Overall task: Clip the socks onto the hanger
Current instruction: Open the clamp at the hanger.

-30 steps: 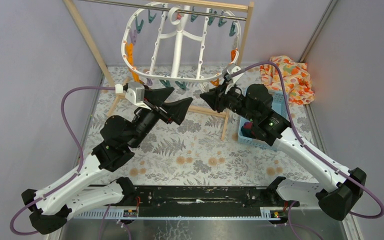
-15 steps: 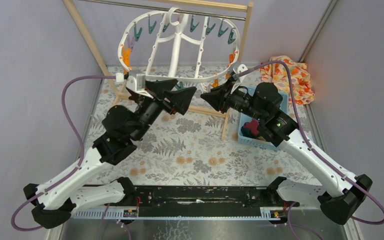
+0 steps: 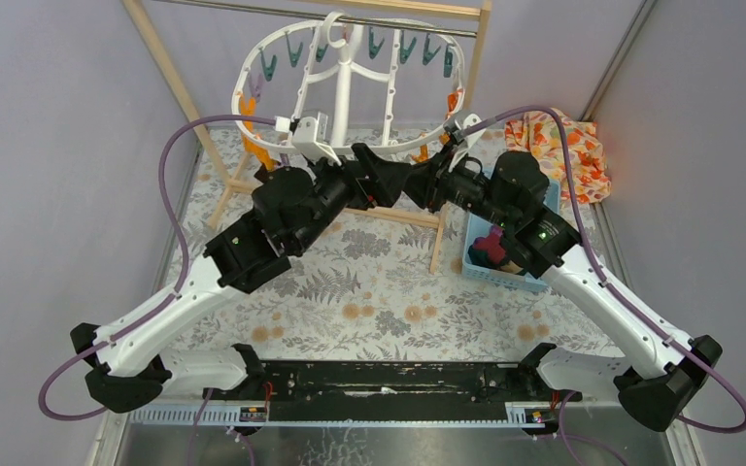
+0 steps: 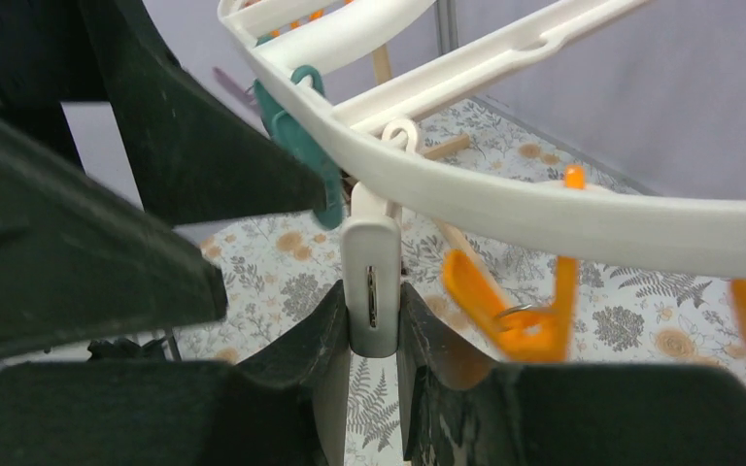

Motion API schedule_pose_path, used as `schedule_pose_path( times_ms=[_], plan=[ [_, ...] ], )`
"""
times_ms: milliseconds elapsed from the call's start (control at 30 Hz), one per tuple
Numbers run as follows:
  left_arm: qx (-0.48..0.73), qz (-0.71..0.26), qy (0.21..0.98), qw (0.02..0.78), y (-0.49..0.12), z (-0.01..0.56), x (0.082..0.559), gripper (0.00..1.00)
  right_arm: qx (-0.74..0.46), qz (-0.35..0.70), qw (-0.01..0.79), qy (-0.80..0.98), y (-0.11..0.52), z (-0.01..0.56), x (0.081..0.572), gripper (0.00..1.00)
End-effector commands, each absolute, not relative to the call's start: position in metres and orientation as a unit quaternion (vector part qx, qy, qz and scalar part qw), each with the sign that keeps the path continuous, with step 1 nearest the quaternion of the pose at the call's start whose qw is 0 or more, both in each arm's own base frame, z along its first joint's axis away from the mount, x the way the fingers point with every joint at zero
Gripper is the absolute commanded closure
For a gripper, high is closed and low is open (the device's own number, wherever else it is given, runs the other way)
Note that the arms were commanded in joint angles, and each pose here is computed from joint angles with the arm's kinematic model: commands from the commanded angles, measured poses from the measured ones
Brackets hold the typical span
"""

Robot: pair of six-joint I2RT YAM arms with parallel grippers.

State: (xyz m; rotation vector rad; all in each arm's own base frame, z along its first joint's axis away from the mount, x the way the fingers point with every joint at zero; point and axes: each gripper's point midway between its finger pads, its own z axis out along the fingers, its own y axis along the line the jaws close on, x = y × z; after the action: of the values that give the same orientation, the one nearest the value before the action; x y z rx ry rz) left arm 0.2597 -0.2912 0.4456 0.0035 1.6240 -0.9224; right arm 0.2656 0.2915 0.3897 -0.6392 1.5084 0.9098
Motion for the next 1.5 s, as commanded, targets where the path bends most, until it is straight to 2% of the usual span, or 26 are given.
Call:
schedule_pose_path(
  times_ms=[0,200,300,400,667,967,1467],
  plan=[
    [-0.012,-0.395,0.706,0.587,-0.281,0.447,0.247,0.09,-0.259,0.408,0.625,0.613,0.288,0.437,0.262,1.0],
    [-0.025,-0.384,0.703,0.598,-0.266,0.445,0.244,0.09,-0.259,0.422,0.618,0.61,0.291,0.437,0.259,1.0],
    [-0.017,-0.401,0.698,0.593,-0.276,0.452,0.242,0.15,-0.259,0.424,0.615,0.612,0.291,0.435,0.258,1.0],
    [-0.012,-0.409,0.696,0.591,-0.285,0.458,0.245,0.16,-0.258,0.42,0.612,0.618,0.29,0.432,0.258,1.0],
    [-0.011,-0.416,0.683,0.6,-0.302,0.455,0.253,0.12,-0.243,0.429,0.6,0.63,0.288,0.435,0.255,1.0],
    [-0.017,-0.408,0.642,0.649,-0.297,0.479,0.255,0.13,-0.224,0.428,0.583,0.653,0.284,0.431,0.255,1.0],
    [0.016,-0.387,0.647,0.657,-0.323,0.471,0.262,0.13,-0.221,0.446,0.576,0.648,0.282,0.442,0.244,1.0]
  ],
)
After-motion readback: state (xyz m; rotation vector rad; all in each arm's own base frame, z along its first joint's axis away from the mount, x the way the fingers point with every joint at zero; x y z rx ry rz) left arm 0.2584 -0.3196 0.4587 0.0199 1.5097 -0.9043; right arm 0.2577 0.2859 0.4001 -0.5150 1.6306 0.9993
